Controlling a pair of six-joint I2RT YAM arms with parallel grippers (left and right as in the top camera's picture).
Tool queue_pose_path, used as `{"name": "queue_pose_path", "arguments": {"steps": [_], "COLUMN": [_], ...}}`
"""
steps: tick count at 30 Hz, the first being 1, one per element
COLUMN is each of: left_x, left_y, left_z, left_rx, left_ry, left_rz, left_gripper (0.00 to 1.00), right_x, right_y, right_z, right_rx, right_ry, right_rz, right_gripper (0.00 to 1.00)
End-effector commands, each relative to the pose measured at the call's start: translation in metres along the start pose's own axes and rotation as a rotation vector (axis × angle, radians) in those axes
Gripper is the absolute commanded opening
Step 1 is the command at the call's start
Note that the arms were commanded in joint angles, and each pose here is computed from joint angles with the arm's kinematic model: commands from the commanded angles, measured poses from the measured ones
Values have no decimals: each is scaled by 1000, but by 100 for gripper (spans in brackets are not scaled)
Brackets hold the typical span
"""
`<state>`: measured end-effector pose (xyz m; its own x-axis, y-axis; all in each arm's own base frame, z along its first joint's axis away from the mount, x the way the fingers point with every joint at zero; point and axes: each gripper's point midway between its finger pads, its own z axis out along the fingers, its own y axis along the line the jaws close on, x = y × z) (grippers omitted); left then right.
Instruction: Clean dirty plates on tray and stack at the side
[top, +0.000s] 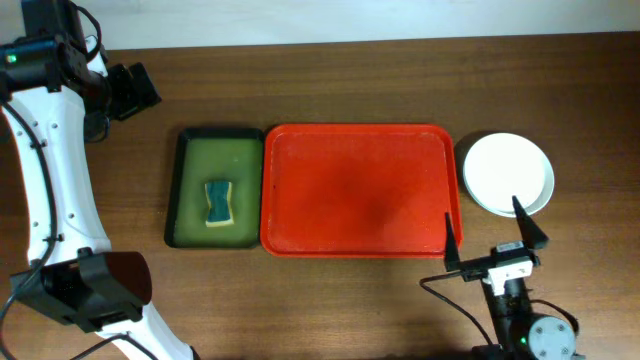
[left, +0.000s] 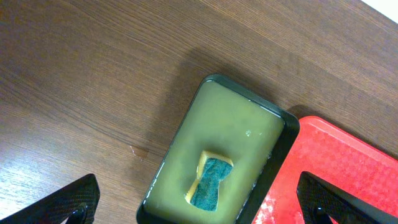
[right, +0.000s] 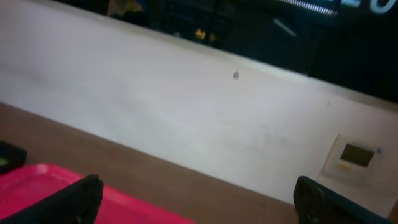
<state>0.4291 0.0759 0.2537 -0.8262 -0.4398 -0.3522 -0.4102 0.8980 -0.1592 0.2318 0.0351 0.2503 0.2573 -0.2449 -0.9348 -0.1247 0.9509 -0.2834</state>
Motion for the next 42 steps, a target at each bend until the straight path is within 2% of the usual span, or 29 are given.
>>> {"name": "queue_pose_path", "arguments": {"steps": [1,4,6,7,29,32,34,38,41,42], "left_x": [-2,-2,-2,-2,1,22,33,57,84,95], "left_y": [0,0,0,0,-9,-65,-81,-69,-55,-42], "left_z": [-3,-3,-3,-3,-6,-43,-78,-189,-245,-255], "left_rx": [8,8,8,8,18,96,143,237,283,253], "left_ry": [-10,-10,-10,-10,-13,-71,-137,-380,-503,-524], "left_rz": [-10,-10,-10,-10,11,141,184,192,194,184], "left_gripper": [100,99,99,100,99,100,99,99,99,99], "right_x": [27,51,92,101,100,100,100,100,100,100], "right_y": [2,3,-6,-3,-3,-3,-3,-3,-3,-3], "right_z": [1,-1,-10,-13,-12,-12,-12,-12,-12,-12], "right_rx": [20,30,140,136,133,133,133,133,133,133], "right_ry": [22,120,284,322,320,320,320,320,321,321], "right_rz": [38,81,280,295,295,295,295,295,295,295], "right_gripper": [99,99,99,99,99,99,98,99,99,99]}}
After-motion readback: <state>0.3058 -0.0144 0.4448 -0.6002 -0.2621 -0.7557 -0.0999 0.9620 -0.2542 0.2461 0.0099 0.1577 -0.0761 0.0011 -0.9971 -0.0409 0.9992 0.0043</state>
